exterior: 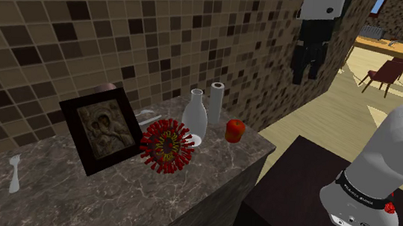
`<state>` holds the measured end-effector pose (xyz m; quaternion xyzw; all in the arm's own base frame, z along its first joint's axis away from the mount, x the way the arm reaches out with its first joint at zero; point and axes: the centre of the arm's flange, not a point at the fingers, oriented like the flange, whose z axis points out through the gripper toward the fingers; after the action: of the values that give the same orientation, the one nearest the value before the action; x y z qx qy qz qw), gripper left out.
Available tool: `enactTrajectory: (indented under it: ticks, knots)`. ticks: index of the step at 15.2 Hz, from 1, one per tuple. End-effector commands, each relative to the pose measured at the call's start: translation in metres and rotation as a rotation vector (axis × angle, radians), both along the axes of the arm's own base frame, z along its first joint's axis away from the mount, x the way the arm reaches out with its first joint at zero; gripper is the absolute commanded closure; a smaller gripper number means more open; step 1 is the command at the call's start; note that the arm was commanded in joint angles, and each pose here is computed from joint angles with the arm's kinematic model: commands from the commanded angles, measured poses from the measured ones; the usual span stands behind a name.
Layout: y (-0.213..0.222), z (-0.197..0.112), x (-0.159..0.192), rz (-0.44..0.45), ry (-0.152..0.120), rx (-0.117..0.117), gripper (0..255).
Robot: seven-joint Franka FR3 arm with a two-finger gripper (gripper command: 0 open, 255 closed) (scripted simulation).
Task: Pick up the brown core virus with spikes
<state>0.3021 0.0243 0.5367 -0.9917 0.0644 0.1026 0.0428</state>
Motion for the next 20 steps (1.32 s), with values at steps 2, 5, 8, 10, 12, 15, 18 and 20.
enactTrajectory:
  ticks: [2, 5, 8, 10, 12, 15, 18, 20]
  knots:
    - [0.013, -0.004, 0.002, -0.002, -0.013, -0.013, 0]
    - [0.053, -0.019, 0.009, -0.01, -0.05, -0.053, 0]
    - [0.093, -0.034, 0.016, -0.017, -0.088, -0.093, 0]
    - [0.119, -0.045, 0.022, -0.022, -0.113, -0.119, 0]
    - [0.144, -0.057, 0.028, -0.027, -0.138, -0.146, 0]
    - [0.182, -0.075, 0.038, -0.034, -0.175, -0.185, 0]
    - [0.219, -0.095, 0.048, -0.042, -0.213, -0.225, 0]
    - [0.243, -0.108, 0.056, -0.047, -0.238, -0.251, 0]
